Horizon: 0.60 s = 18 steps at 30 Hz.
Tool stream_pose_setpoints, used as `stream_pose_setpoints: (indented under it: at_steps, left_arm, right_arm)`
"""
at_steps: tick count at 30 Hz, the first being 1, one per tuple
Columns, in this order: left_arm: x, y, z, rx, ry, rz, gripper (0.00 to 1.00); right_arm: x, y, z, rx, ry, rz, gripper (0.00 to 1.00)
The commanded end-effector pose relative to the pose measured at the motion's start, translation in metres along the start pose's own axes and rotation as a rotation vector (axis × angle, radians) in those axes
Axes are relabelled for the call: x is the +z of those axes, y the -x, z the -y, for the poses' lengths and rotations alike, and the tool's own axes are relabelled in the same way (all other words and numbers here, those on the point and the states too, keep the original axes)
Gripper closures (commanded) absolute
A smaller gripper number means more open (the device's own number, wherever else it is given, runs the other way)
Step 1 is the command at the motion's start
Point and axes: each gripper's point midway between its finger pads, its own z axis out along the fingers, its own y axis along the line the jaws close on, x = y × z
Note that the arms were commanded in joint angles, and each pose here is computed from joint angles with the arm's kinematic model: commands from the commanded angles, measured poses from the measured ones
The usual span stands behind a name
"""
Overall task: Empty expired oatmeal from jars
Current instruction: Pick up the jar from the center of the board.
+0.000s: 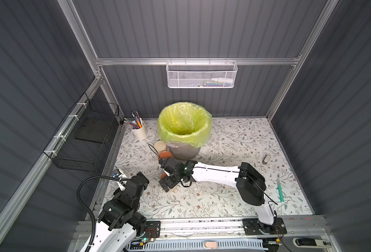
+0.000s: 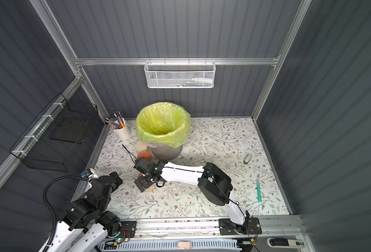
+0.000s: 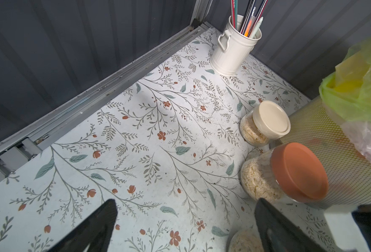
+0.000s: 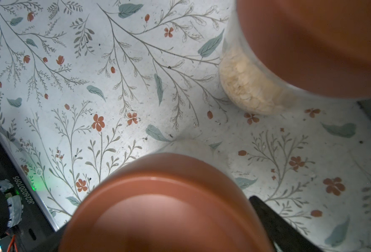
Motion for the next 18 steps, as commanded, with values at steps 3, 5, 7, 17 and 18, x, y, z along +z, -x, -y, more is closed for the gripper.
stream_pose_setpoints:
  at_steps: [3,5,7,17,18]
  left_arm:
    - [0.001,0.0,-0.006,0.015,0.033,0.006,0.0]
    - [0.001,0.0,-0.005,0.018,0.033,0.006,0.0]
    - [0.002,0.0,-0.005,0.019,0.035,0.005,0.0]
    - [0.003,0.004,-0.003,0.05,0.053,0.017,0.0]
    - [0.005,0.004,0.001,0.058,0.041,0.015,0.0]
  right_arm:
    - [0.0,0.008,0.008,0.021,-0.018,0.018,0.04]
    - [0.0,0.007,0.01,0.024,-0.019,0.014,0.06]
    - [0.0,0.007,0.012,0.03,-0.023,0.012,0.08]
    - [-0.01,0.0,0.019,0.038,-0.046,-0.005,0.2]
    - [-0.013,0.0,0.021,0.04,-0.052,-0.001,0.21]
